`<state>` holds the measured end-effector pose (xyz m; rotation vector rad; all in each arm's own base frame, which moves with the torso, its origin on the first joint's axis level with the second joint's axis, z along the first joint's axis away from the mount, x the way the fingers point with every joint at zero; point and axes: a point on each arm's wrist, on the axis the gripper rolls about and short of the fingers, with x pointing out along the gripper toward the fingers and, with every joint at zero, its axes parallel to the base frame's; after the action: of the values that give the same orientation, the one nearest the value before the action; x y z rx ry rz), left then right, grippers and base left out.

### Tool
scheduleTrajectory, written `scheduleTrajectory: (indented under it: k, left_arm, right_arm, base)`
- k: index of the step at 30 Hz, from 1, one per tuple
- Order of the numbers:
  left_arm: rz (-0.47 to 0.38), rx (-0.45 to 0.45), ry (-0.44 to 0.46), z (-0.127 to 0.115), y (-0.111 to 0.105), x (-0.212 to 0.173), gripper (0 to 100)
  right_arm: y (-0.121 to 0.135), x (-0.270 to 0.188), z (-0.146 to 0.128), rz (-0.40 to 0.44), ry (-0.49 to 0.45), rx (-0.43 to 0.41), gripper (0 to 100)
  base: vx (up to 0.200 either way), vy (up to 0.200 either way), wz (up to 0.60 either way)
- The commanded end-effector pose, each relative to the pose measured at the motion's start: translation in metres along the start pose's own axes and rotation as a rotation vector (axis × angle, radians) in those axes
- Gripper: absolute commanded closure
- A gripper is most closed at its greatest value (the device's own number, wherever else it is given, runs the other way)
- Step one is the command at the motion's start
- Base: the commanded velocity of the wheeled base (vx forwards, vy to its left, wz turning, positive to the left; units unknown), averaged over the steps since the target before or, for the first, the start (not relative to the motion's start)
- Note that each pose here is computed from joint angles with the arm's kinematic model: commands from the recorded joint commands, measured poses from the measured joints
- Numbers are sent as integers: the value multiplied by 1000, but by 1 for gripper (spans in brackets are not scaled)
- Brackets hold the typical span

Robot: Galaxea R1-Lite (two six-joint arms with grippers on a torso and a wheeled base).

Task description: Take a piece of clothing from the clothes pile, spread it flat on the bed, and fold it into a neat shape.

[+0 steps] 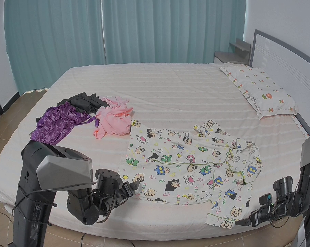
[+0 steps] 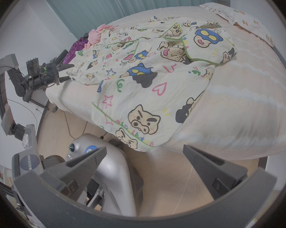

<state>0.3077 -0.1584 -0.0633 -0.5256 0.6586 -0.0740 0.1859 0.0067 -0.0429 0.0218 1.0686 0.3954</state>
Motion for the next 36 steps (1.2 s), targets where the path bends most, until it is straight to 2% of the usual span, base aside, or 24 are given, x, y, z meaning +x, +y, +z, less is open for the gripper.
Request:
scheduleTrajectory:
  k: [1, 5, 11, 21, 22, 27, 36]
  left_arm:
    - [-5, -3, -7, 1, -2, 3, 100]
    - [-1, -4, -7, 0, -1, 3, 100]
    - [10, -6, -10, 0, 1, 2, 100]
    - [10, -8, -12, 1, 0, 2, 100]
    - [10, -8, -12, 1, 0, 2, 100]
    - [13, -6, -13, 0, 1, 1, 100]
    - [37, 5, -19, -2, 2, -3, 100]
  right_arm:
    - [8, 10, -10, 16, 77, -4, 0]
    - [16, 17, -7, -2, 60, -14, 0]
    - [32, 34, 1, -65, -29, 41, 0]
    - [32, 35, 1, -88, -31, 43, 0]
    - [32, 35, 0, -93, -27, 46, 100]
    - [30, 33, 1, -102, -24, 54, 100]
    - [25, 29, 0, -185, -17, 70, 100]
  base:
    - [0, 0, 0]
    - [0, 0, 0]
    - [0, 0, 0]
    - [0, 0, 0]
    - [0, 0, 0]
    - [0, 0, 0]
    - [0, 0, 0]
